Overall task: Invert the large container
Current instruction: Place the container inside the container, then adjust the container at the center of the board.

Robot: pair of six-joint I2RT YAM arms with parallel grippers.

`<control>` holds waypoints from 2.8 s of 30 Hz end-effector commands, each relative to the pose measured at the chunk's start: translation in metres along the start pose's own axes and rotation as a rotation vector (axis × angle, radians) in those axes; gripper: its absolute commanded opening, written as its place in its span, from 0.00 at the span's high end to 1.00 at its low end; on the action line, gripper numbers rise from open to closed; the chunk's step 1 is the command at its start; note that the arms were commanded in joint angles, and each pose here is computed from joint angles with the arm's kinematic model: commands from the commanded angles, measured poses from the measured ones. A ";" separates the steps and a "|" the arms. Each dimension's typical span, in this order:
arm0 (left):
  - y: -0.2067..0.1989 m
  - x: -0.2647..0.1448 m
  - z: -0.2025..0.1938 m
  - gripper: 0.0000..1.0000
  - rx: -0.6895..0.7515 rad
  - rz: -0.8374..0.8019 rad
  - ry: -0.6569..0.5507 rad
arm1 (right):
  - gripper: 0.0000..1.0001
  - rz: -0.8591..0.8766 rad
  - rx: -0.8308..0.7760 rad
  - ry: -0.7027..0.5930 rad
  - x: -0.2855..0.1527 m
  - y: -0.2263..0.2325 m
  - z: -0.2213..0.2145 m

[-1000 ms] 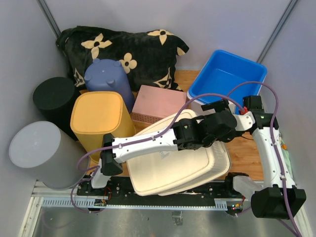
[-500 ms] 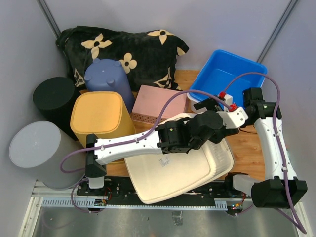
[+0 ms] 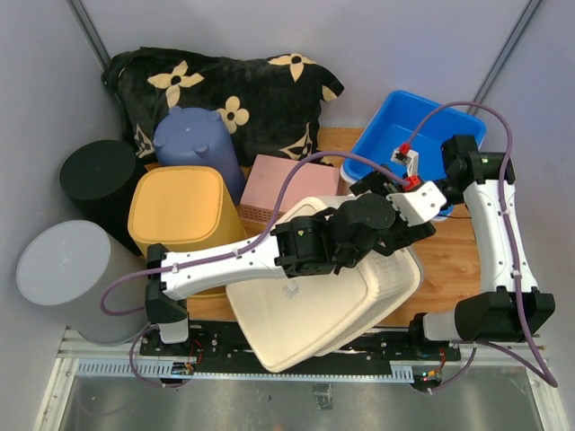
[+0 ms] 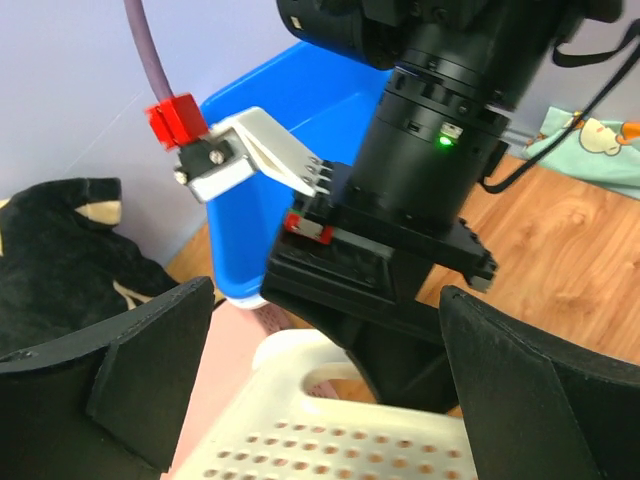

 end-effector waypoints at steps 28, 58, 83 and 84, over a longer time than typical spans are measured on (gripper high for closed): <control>-0.016 0.011 -0.063 0.02 0.211 -0.055 0.300 | 0.04 -0.400 -0.568 0.396 -0.049 0.028 -0.065; 0.291 -0.077 0.001 0.01 -0.082 0.814 0.132 | 0.05 -0.807 -0.479 -0.125 -0.075 -0.026 0.040; 0.328 -0.215 -0.164 0.02 -0.377 0.900 0.486 | 0.12 -1.060 -0.522 0.017 0.016 -0.089 0.041; 0.325 -0.219 -0.163 0.03 -0.390 0.879 0.475 | 0.12 -1.052 -0.527 0.016 0.016 -0.084 0.037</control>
Point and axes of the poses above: each gripper's point midway between its finger pads, its own x axis out along the fingers, its own y axis along the line the jaws close on, z = x × y, the point moved 10 cm from there along -x, back along the fingers, and after that the axes turned 2 degrees about -x, right-handed, at the moved point
